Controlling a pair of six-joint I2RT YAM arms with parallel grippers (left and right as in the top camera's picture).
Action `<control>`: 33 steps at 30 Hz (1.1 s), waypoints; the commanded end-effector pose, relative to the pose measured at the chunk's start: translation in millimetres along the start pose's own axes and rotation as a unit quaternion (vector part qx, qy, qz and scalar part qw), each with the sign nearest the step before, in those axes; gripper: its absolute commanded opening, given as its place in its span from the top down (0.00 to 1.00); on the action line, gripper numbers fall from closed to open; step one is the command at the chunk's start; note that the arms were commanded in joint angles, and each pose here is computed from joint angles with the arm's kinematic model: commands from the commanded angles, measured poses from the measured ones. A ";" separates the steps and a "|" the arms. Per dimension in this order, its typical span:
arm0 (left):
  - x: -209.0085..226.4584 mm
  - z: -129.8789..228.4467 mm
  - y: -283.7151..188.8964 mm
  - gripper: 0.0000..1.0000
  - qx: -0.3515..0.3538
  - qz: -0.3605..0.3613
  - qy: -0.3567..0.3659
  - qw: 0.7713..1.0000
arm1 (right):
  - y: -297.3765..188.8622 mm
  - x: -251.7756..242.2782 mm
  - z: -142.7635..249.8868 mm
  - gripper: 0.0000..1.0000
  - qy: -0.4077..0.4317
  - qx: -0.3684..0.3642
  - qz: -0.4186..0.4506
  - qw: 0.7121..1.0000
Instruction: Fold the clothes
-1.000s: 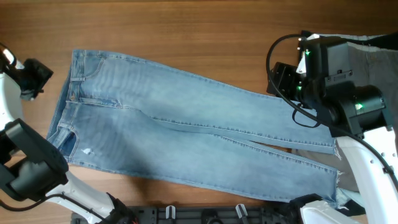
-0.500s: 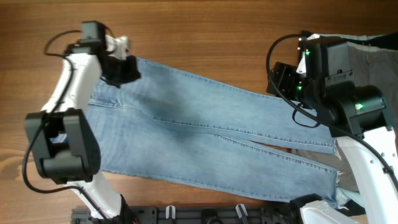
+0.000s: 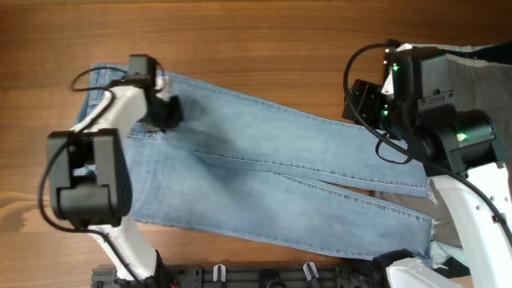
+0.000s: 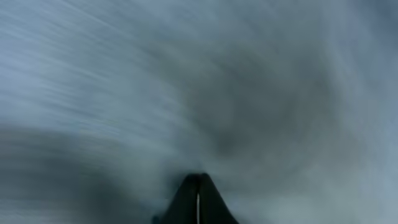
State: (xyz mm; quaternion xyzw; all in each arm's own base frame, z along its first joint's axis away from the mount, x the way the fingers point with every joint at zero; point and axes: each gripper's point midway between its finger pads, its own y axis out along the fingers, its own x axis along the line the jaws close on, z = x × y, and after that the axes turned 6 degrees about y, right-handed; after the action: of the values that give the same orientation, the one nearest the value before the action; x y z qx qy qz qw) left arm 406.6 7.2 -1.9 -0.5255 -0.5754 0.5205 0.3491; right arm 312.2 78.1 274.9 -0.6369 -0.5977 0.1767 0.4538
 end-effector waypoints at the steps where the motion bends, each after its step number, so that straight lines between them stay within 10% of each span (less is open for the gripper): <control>1: 154.5 -12.3 -1.1 0.96 -0.054 -0.131 -0.237 0.961 | 4.6 -4.1 -1.8 0.27 0.008 0.004 0.016 1.000; 10: 237.1 -24.0 -37.9 0.96 -0.128 0.048 -0.321 0.937 | 25.1 -8.2 4.3 0.27 0.006 0.033 0.038 0.999; 21: 120.8 -40.3 -96.5 0.86 -0.122 0.124 -0.172 0.970 | 31.6 -13.5 12.9 0.27 0.005 0.057 0.054 0.997; 33: 23.2 78.7 -59.2 0.96 0.113 0.025 -0.117 0.986 | 31.1 -15.2 15.5 0.27 0.005 0.062 0.058 0.996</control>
State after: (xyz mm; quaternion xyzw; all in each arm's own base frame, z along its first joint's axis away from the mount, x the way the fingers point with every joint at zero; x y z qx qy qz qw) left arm 343.5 18.3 68.8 -0.5083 -0.5149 0.6346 0.2719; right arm 313.0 78.3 232.1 -0.6296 -0.5513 0.2456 0.4892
